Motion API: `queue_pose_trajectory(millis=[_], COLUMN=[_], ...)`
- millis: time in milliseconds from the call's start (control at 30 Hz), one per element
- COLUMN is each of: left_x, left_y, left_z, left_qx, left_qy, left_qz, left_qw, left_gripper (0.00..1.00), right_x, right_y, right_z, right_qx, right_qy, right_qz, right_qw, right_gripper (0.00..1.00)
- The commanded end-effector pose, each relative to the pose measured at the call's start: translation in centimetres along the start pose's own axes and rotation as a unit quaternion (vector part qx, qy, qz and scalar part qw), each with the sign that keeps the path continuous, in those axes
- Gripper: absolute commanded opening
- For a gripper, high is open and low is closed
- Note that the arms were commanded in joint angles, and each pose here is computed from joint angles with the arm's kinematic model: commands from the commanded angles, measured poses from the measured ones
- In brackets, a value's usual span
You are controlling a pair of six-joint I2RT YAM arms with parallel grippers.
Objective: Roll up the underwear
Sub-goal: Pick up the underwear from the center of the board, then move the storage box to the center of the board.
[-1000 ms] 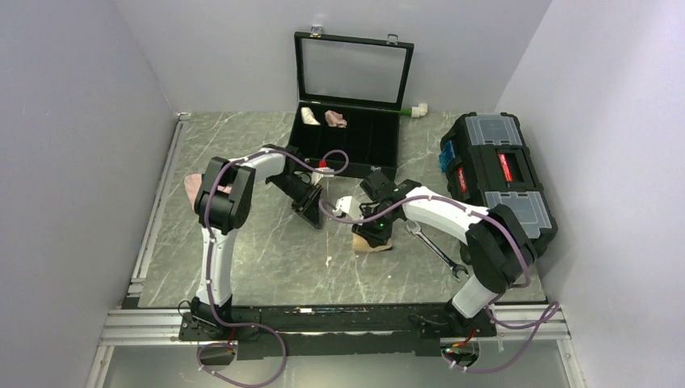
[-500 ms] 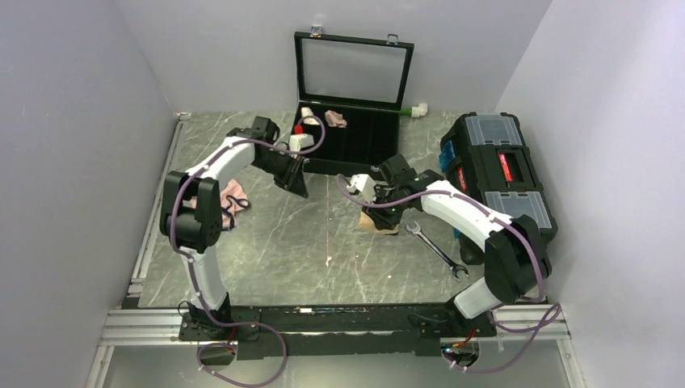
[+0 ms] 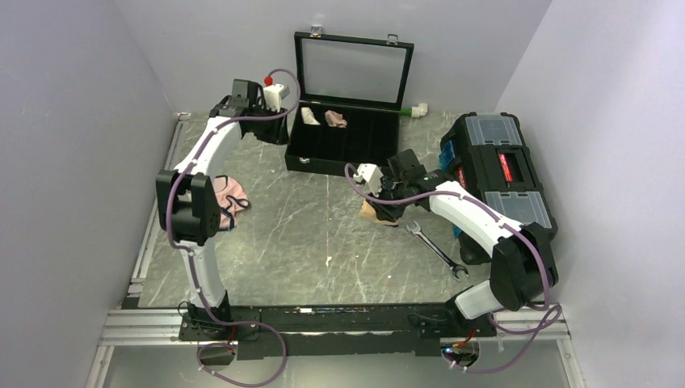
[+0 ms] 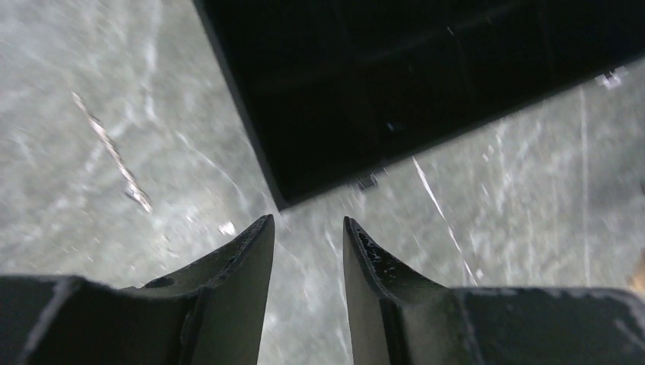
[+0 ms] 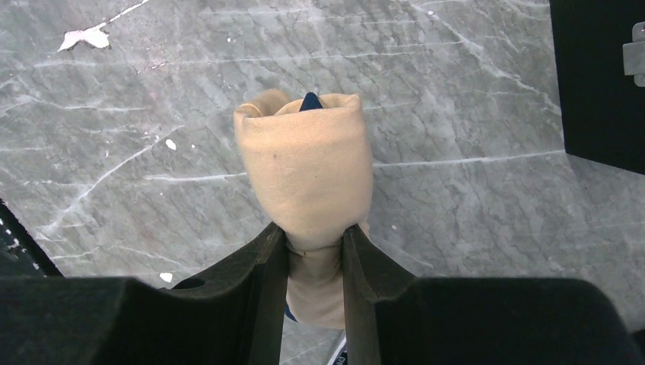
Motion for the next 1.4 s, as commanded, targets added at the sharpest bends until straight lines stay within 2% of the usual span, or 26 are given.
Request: queue_pose_trajectory(millis=[0, 300, 700, 1033, 1267, 1367], left_x=[-2.7, -7.0, -8.9, -9.5, -8.9, -8.5], left_y=[3.1, 4.5, 3.1, 2.1, 1.3, 0.9], left_z=[-1.2, 0.7, 3.4, 3.8, 4.7, 5.8], left_qx=[0.035, 0.069, 0.096, 0.101, 0.103, 0.100], left_qy=[0.002, 0.028, 0.044, 0.048, 0.050, 0.057], left_qz=[-0.064, -0.062, -0.026, -0.018, -0.027, -0.029], left_qw=[0.997, 0.995, 0.994, 0.994, 0.993, 0.993], left_gripper=[0.45, 0.54, 0.51, 0.33, 0.28, 0.21], right_x=[0.7, 0.8, 0.7, 0.8, 0.8, 1.0], right_y=[0.1, -0.3, -1.0, -1.6, -2.0, -2.1], right_z=[-0.9, -0.7, -0.2, 0.1, 0.3, 0.3], right_qx=[0.001, -0.005, -0.012, -0.019, -0.022, -0.024], right_qy=[-0.034, -0.035, -0.030, -0.027, -0.027, -0.030], right_qz=[-0.004, 0.000, 0.011, 0.020, 0.025, 0.026], right_qw=[0.999, 0.999, 0.999, 0.999, 0.999, 0.999], right_gripper=[0.00, 0.00, 0.00, 0.00, 0.00, 0.00])
Point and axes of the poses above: each gripper's point midway between its finger pads, its own x axis back along the fingers, its own y axis along the line the jaws close on, z = x × y, the point moved 4 cm from there along x, back along the fingers, and after that the axes turned 15 degrees about -x, right-handed, at the moved point
